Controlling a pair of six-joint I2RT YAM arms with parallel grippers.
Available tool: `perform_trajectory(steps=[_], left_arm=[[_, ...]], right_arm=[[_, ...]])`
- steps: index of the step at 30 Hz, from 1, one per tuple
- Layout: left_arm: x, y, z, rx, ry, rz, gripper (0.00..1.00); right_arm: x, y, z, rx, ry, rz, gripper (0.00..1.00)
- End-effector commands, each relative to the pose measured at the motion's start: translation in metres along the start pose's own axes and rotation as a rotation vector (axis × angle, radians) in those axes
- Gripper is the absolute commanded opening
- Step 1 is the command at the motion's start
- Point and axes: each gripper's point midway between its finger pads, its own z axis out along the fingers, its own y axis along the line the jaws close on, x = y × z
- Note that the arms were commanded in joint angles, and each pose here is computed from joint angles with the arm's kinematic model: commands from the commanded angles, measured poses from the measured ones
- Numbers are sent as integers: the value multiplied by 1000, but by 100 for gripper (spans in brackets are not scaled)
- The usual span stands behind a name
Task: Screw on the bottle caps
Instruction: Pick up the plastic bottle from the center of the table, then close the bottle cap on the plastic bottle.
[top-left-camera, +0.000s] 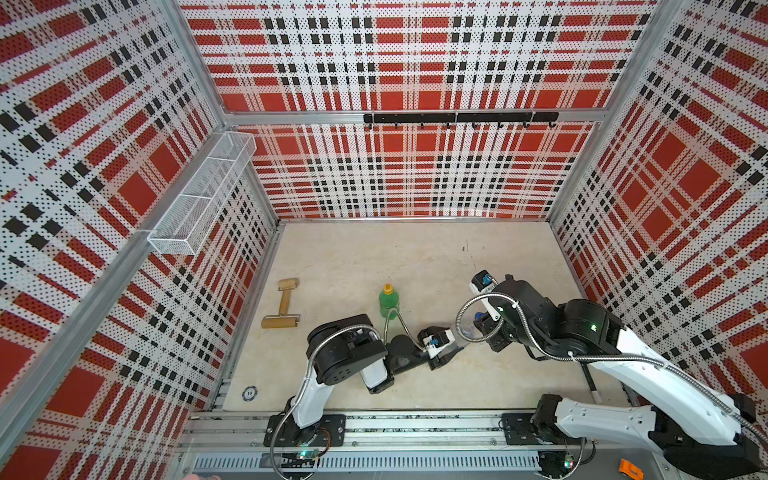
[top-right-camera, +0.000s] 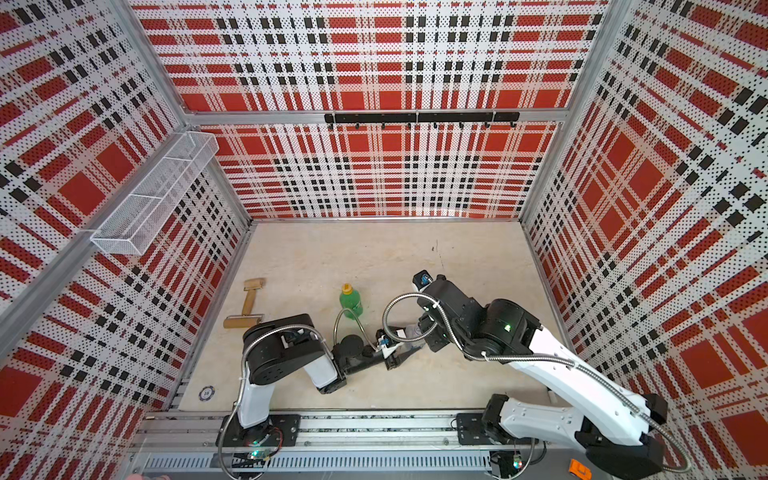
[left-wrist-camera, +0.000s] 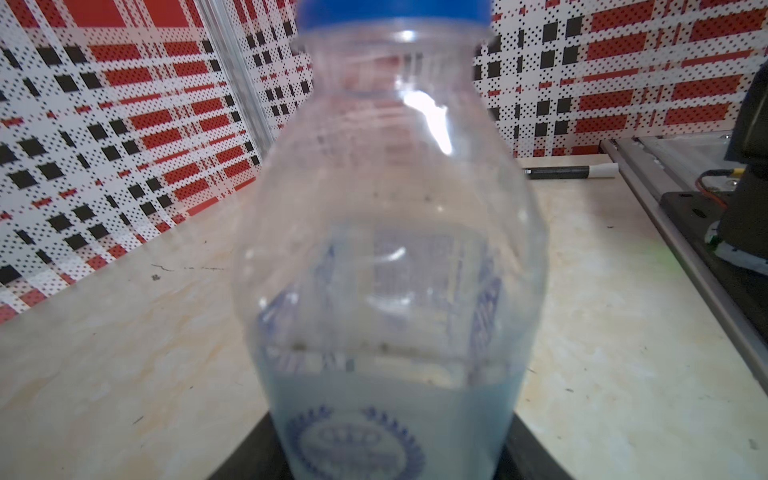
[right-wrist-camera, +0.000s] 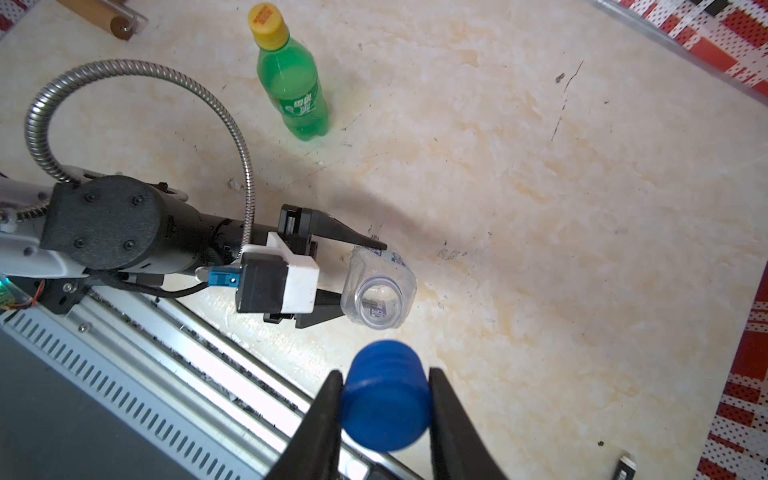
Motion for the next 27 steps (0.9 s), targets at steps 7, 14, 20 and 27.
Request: perform_trajectory(steps=[7,14,20,27], left_arm=[[-39,-15,-5,-64,-96,59,60],[-47,-22,-4,-53,-118,41,59],[-52,-29,-4,-34,-133,41,60],[-49,-34,-3,-26,-124,34,60]], right_arm=[[19,13,-7,-77,148,-3,30],[32,12,-6,-72,204,9,30],[33,15,1,-77,217,13,30],[37,19,8,-87,236,9,30]])
